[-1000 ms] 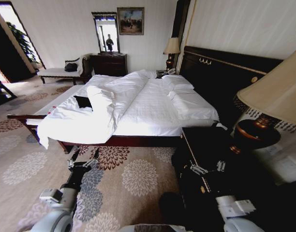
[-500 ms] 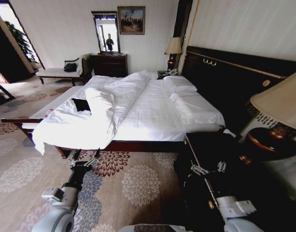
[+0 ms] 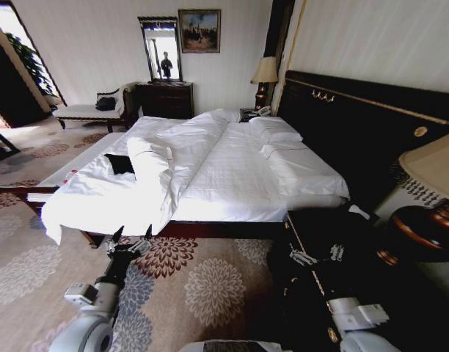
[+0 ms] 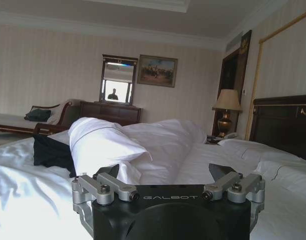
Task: Fold the clothes on the bed.
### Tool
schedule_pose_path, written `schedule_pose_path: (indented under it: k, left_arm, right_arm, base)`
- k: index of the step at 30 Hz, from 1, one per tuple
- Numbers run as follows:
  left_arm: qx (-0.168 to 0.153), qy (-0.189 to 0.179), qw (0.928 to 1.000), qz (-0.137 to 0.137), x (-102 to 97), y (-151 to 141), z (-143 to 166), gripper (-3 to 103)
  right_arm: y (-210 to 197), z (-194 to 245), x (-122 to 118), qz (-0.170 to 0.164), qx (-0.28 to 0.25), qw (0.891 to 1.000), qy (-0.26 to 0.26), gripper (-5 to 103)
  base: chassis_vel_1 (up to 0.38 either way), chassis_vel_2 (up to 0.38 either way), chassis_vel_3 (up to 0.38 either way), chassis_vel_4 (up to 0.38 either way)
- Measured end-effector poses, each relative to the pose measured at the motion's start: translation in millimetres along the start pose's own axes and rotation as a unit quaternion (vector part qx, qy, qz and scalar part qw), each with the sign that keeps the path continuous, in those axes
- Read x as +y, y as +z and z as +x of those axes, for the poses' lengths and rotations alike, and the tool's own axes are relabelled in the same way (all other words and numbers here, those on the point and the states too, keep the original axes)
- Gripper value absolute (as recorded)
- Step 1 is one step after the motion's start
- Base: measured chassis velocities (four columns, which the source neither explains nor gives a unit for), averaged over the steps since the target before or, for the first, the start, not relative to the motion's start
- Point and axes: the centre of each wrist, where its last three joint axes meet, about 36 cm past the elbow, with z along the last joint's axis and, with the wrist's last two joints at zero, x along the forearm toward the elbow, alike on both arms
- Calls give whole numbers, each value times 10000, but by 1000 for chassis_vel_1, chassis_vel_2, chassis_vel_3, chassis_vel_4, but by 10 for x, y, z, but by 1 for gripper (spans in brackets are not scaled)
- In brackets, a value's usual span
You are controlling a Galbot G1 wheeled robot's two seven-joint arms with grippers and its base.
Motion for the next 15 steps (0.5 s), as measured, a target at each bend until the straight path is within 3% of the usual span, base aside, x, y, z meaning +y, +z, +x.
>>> schedule_pose_path:
  k: [15]
  left_arm:
    - [16, -25, 10000, -61, 1, 22, 10, 100]
  right_arm:
    - [22, -20, -3, -27, 2, 10000, -11, 100]
  base:
    - [-137, 131, 133, -131]
